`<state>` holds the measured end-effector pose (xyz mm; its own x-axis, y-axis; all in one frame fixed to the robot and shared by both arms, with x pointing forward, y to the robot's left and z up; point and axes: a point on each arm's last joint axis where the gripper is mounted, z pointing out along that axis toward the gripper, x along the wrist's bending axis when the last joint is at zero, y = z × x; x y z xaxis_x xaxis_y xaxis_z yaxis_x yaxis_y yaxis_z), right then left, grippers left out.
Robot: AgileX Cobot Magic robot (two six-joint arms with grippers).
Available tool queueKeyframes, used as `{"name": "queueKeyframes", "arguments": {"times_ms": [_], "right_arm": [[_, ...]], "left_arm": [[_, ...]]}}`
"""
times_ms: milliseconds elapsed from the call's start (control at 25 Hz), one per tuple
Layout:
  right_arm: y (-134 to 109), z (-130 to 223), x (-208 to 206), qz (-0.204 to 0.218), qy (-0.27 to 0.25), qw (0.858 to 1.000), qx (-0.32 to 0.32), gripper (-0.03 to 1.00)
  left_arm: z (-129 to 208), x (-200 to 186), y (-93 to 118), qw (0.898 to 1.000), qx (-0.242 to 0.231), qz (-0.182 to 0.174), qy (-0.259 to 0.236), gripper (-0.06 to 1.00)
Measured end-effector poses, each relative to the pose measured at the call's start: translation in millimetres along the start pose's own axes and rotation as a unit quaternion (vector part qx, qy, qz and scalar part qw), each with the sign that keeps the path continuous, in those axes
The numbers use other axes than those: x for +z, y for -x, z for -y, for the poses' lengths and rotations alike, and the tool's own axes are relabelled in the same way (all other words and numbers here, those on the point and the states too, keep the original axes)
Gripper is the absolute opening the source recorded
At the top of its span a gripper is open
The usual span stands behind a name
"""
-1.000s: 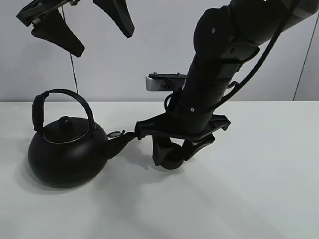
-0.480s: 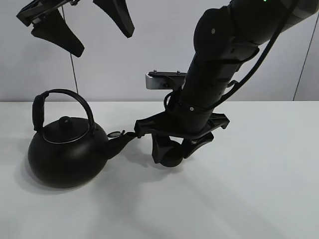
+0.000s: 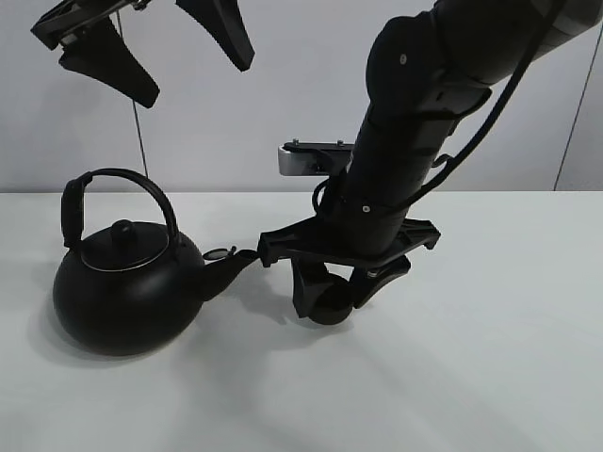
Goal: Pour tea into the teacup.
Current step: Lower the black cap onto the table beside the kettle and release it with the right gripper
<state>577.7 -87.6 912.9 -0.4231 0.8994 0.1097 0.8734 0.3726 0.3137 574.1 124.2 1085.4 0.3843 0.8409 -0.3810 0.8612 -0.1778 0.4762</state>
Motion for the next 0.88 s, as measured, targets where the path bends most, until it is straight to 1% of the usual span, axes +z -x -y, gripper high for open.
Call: {"name": "queueKeyframes", "arguments": {"times_ms": [120, 360, 880], "right_arm": [[0.4, 0.4, 0.0, 0.002, -0.002, 1.0, 0.007, 0.41], [3.4, 3.8, -0.1, 0.019, -0.021, 1.0, 0.003, 0.41], [4.4, 5.9, 1.0, 0.023, -0.032, 0.999, 0.0, 0.41]], "left_arm": [[0.0, 0.0, 0.0, 1.0, 0.0, 0.0, 0.0, 0.69], [0.0, 0.0, 0.0, 1.0, 0.0, 0.0, 0.0, 0.69], [0.0, 0.0, 0.0, 1.0, 0.0, 0.0, 0.0, 0.69]]}}
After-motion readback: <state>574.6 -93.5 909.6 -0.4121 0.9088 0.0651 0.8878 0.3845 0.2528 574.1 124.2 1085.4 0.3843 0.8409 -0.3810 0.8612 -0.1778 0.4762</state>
